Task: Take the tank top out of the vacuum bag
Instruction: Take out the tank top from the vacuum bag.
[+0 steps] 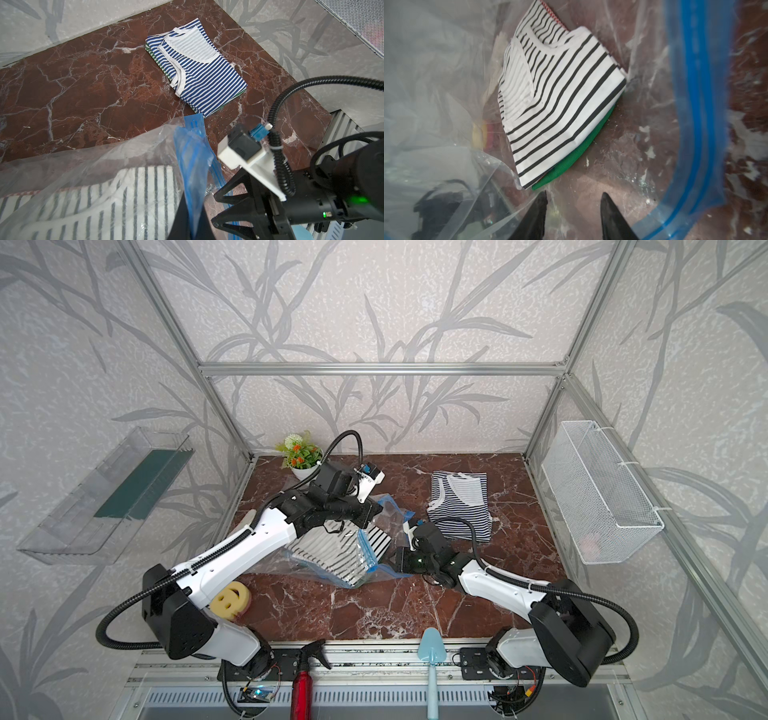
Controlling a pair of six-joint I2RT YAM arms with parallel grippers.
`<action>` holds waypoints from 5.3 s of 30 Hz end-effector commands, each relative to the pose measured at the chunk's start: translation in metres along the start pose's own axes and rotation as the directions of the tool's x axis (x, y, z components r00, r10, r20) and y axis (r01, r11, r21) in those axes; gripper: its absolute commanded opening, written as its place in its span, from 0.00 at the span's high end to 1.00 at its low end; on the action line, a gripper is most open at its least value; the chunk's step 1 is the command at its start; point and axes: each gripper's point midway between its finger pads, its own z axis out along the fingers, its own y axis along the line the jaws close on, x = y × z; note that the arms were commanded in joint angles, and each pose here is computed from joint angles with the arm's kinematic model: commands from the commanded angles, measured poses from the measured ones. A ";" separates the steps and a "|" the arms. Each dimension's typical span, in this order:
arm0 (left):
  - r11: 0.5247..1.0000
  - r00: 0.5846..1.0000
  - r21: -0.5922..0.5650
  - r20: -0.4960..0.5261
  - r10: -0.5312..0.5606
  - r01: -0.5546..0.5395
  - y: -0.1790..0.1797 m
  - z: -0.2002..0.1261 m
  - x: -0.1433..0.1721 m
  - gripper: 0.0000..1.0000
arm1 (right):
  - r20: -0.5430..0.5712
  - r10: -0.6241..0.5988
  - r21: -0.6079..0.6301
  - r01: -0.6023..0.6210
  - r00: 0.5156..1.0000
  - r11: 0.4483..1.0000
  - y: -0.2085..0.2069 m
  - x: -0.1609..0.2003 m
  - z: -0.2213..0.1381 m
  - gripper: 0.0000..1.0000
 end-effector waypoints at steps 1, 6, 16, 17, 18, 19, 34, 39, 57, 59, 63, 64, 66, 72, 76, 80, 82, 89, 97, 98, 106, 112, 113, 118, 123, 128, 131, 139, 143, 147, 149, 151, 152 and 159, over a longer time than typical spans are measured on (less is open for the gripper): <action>0.999 0.999 0.017 0.041 0.031 -0.032 -0.007 -0.010 -0.009 1.00 | 0.042 -0.019 -0.055 0.021 0.999 0.998 0.021 -0.015 0.007 0.63; 0.999 0.999 0.012 0.037 0.031 -0.032 -0.006 -0.009 -0.007 1.00 | 0.010 -0.046 -0.018 0.046 0.999 0.999 0.020 -0.003 0.018 0.66; 0.999 0.999 0.024 0.036 0.025 -0.026 -0.008 -0.009 -0.008 1.00 | -0.089 -0.024 0.015 0.025 0.996 1.000 0.019 -0.001 0.042 0.65; 0.999 0.999 0.021 0.039 0.026 -0.027 -0.008 -0.009 -0.008 1.00 | -0.097 -0.022 0.025 0.025 0.995 0.999 0.018 -0.001 0.045 0.64; 0.999 0.999 0.017 0.039 0.027 -0.027 -0.007 -0.009 -0.008 1.00 | -0.107 -0.017 0.040 0.021 0.994 0.999 0.016 -0.001 0.047 0.63; 0.999 0.999 0.016 0.038 0.029 -0.030 -0.007 -0.009 -0.008 1.00 | -0.114 -0.012 0.052 0.018 0.993 0.999 0.014 0.000 0.049 0.62; 0.999 0.999 0.020 0.032 0.026 -0.027 -0.008 -0.009 -0.008 1.00 | -0.152 0.028 0.091 -0.014 0.988 0.996 0.004 0.003 0.065 0.56; 0.999 0.999 0.017 0.025 0.027 -0.028 -0.008 -0.005 -0.006 1.00 | -0.165 0.038 0.116 -0.019 0.986 0.993 -0.004 0.002 0.077 0.56; 1.000 0.999 0.014 0.024 0.028 -0.028 -0.007 -0.005 -0.005 1.00 | -0.146 0.029 0.108 -0.013 0.989 0.994 -0.001 -0.014 0.084 0.76; 0.999 0.999 0.015 0.023 0.028 -0.028 -0.008 -0.005 -0.006 1.00 | -0.146 0.020 0.103 -0.005 0.989 0.995 0.003 -0.016 0.082 0.79; 0.999 0.999 0.017 0.025 0.027 -0.028 -0.008 -0.006 -0.005 1.00 | -0.126 0.000 0.086 0.011 0.992 0.996 0.012 -0.023 0.075 0.84; 1.000 0.999 0.012 0.021 0.028 -0.028 -0.007 -0.005 -0.004 1.00 | -0.125 -0.004 0.086 0.015 0.992 0.996 0.013 -0.024 0.074 0.85; 1.000 0.999 0.010 0.018 0.028 -0.028 -0.007 -0.004 -0.005 1.00 | -0.116 -0.012 0.079 0.021 0.993 0.997 0.018 -0.027 0.070 0.88; 1.000 0.999 -0.006 0.017 0.029 -0.029 -0.004 -0.004 -0.005 1.00 | -0.108 -0.034 0.060 0.040 0.994 0.997 0.028 -0.032 0.062 0.95; 0.999 0.999 -0.015 0.019 0.030 -0.029 -0.003 -0.005 -0.005 1.00 | -0.085 -0.049 0.046 0.053 0.995 0.998 0.036 -0.038 0.053 0.97; 0.999 0.999 -0.029 0.020 0.027 -0.026 0.000 -0.005 -0.006 1.00 | -0.079 -0.054 0.036 0.057 0.995 0.998 0.041 -0.040 0.048 1.00; 0.999 0.999 -0.048 0.021 0.024 -0.023 0.003 -0.005 -0.005 1.00 | -0.067 -0.056 0.034 0.059 0.996 0.998 0.043 -0.042 0.044 1.00; 0.994 0.999 -0.107 0.029 0.020 -0.017 0.014 -0.010 -0.007 1.00 | -0.021 -0.051 0.026 0.051 0.999 0.998 0.051 -0.046 0.021 1.00; 0.993 1.000 -0.114 0.021 0.017 -0.015 0.017 -0.006 -0.005 1.00 | 0.007 -0.002 0.075 0.002 1.000 0.997 0.033 -0.035 -0.004 1.00; 0.994 1.000 -0.108 0.016 0.017 -0.015 0.016 -0.004 -0.004 1.00 | 0.014 0.000 0.078 -0.001 1.000 0.997 0.031 -0.035 -0.007 1.00; 0.996 1.000 -0.086 0.004 0.012 -0.012 0.013 -0.001 -0.003 1.00 | 0.035 0.047 0.121 -0.051 0.998 0.991 0.005 -0.027 -0.018 1.00; 0.997 1.000 -0.082 -0.007 0.013 -0.013 0.013 0.002 -0.001 1.00 | 0.003 0.089 0.076 -0.089 0.996 0.993 0.003 -0.023 -0.003 0.94; 0.997 1.000 -0.078 -0.004 0.015 -0.016 0.011 0.001 -0.002 1.00 | 0.001 0.095 0.070 -0.094 0.996 0.993 0.003 -0.022 -0.002 0.90; 0.997 1.000 -0.081 -0.011 0.014 -0.014 0.012 0.002 -0.001 1.00 | -0.001 0.120 0.073 -0.120 0.993 0.990 -0.002 -0.016 -0.001 0.72; 0.997 1.000 -0.078 -0.007 0.012 -0.013 0.012 0.001 -0.002 1.00 | -0.012 0.143 0.086 -0.141 0.990 0.986 -0.011 -0.008 0.000 0.59; 0.997 1.000 -0.074 -0.006 0.013 -0.013 0.011 0.001 -0.002 1.00 | -0.020 0.161 0.091 -0.159 0.987 0.983 -0.018 -0.003 0.008 0.52; 0.998 1.000 -0.068 -0.010 0.013 -0.013 0.009 0.002 -0.001 1.00 | -0.038 0.168 0.111 -0.163 0.985 0.980 -0.022 -0.001 0.014 0.51; 0.998 1.000 -0.061 -0.007 0.010 -0.011 0.008 0.002 -0.002 1.00 | -0.056 0.181 0.219 -0.165 0.982 0.962 -0.044 0.008 0.014 0.50; 0.998 1.000 -0.061 -0.011 0.008 -0.009 0.009 0.003 -0.001 1.00 | -0.043 0.149 0.189 -0.138 0.988 0.972 -0.041 0.002 0.021 0.50; 0.998 1.000 -0.057 -0.012 0.008 -0.009 0.008 0.003 -0.001 1.00 | -0.021 0.121 0.118 -0.117 0.992 0.986 -0.032 -0.007 0.036 0.49; 0.998 1.000 -0.058 -0.011 0.008 -0.009 0.008 0.003 -0.001 1.00 | -0.016 0.116 0.097 -0.114 0.993 0.989 -0.029 -0.011 0.043 0.49; 0.999 1.000 -0.048 -0.008 0.006 -0.006 0.006 0.003 -0.002 1.00 | 0.000 0.114 0.082 -0.113 0.993 0.990 -0.028 -0.015 0.048 0.49; 0.999 1.000 -0.046 -0.008 0.005 -0.006 0.006 0.003 -0.001 1.00 | 0.009 0.114 0.077 -0.114 0.993 0.990 -0.028 -0.017 0.050 0.49; 0.999 1.000 -0.043 -0.007 0.005 -0.005 0.006 0.003 -0.001 1.00 | 0.045 0.077 0.039 -0.079 0.996 0.996 -0.018 -0.027 0.048 0.76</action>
